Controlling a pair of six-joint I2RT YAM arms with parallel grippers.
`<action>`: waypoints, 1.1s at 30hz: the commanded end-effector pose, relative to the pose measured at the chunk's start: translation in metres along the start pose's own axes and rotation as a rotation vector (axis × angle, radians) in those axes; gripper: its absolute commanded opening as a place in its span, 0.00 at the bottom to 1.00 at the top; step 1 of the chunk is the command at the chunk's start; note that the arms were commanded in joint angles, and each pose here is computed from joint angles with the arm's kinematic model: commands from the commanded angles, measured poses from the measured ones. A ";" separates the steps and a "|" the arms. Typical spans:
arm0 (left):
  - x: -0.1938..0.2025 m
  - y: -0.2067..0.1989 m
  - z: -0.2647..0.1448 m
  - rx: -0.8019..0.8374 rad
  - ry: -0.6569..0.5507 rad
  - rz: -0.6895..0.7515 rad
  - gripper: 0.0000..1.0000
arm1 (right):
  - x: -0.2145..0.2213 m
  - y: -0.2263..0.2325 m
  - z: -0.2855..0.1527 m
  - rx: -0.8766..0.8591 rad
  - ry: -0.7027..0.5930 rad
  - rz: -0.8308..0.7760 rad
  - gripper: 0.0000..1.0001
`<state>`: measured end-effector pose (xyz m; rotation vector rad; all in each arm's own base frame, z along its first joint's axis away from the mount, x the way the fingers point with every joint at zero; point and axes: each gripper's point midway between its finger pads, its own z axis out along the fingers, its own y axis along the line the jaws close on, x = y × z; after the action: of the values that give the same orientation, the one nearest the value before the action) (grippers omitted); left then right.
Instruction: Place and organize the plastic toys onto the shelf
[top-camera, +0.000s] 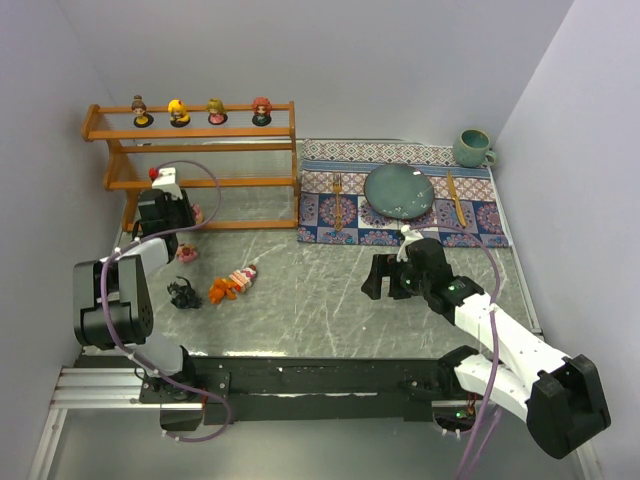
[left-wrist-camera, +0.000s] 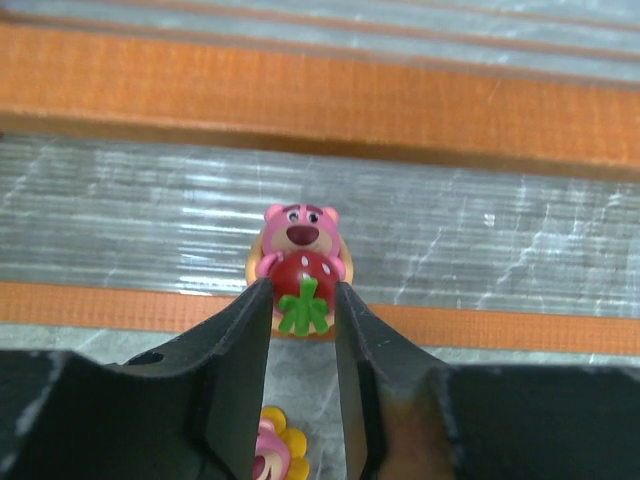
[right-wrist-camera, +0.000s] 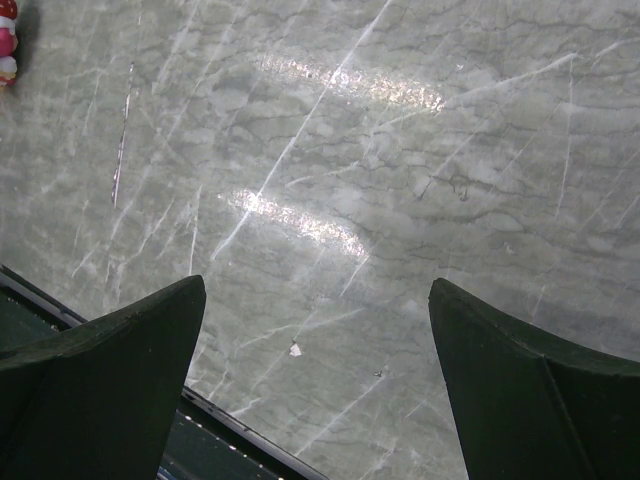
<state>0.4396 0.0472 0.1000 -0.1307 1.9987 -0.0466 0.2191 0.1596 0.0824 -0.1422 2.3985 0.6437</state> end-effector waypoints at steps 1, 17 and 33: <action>-0.023 -0.003 0.004 0.023 -0.047 0.013 0.38 | -0.023 0.009 -0.003 -0.016 -0.065 -0.031 1.00; -0.019 -0.001 -0.028 -0.022 -0.059 -0.060 0.54 | -0.022 0.008 -0.005 -0.016 -0.075 -0.031 1.00; 0.017 0.007 -0.016 -0.080 0.091 -0.148 0.26 | -0.022 0.006 -0.006 -0.012 -0.090 -0.033 1.00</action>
<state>0.4097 0.0482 0.0942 -0.2888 2.0562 -0.0597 0.2213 0.1591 0.0880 -0.1401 2.3716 0.6430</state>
